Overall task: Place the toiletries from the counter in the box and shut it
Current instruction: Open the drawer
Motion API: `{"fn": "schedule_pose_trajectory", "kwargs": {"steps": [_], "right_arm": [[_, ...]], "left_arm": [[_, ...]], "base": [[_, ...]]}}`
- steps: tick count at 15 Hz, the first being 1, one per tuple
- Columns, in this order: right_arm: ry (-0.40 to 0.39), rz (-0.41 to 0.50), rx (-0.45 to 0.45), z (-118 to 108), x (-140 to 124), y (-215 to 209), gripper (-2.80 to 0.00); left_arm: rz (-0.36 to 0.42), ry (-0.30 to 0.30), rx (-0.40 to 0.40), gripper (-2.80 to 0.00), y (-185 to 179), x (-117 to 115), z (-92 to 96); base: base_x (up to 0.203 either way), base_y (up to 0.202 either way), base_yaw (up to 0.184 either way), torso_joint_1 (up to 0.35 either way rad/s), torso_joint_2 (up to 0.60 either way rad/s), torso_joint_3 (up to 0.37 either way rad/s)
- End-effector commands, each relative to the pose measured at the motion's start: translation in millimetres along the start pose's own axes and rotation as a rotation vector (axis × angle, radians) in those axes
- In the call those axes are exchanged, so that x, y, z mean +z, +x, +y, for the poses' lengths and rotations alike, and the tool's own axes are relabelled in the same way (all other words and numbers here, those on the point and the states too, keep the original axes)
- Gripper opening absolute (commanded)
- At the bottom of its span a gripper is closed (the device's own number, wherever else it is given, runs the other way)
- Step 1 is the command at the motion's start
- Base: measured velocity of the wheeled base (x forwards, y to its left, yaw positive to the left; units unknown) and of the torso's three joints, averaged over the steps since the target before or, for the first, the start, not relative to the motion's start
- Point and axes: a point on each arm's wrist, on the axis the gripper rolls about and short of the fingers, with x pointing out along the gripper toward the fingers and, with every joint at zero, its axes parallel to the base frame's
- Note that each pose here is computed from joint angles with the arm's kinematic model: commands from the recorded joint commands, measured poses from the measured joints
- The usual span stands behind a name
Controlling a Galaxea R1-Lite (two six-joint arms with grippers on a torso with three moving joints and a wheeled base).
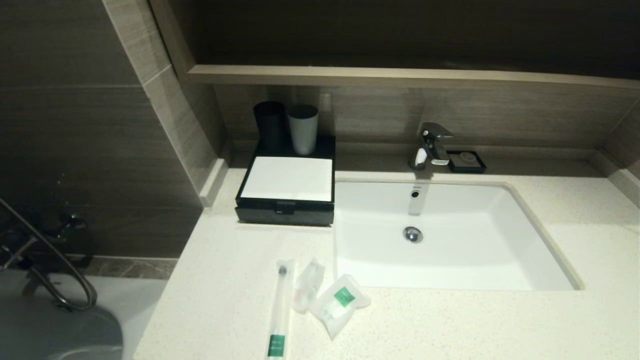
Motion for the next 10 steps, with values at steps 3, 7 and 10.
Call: {"fn": "schedule_pose_trajectory", "kwargs": {"steps": [3, 7, 10], "right_arm": [[0.000, 0.001, 0.000, 0.0, -0.1, 0.1, -2.80], [0.000, 0.001, 0.000, 0.0, -0.1, 0.1, -2.80], [0.000, 0.001, 0.000, 0.0, -0.1, 0.1, -2.80]], "left_arm": [[0.002, 0.001, -0.001, -2.80, 0.1, -0.1, 0.0], [0.000, -0.001, 0.000, -2.80, 0.1, 0.1, 0.0], [0.002, 0.002, -0.001, -2.80, 0.1, -0.1, 0.0]], "base": [[0.000, 0.000, 0.000, 0.000, 0.00, 0.000], [0.000, 0.000, 0.000, 0.000, 0.00, 0.000], [0.000, 0.000, 0.000, 0.000, 0.00, 0.000]]}}
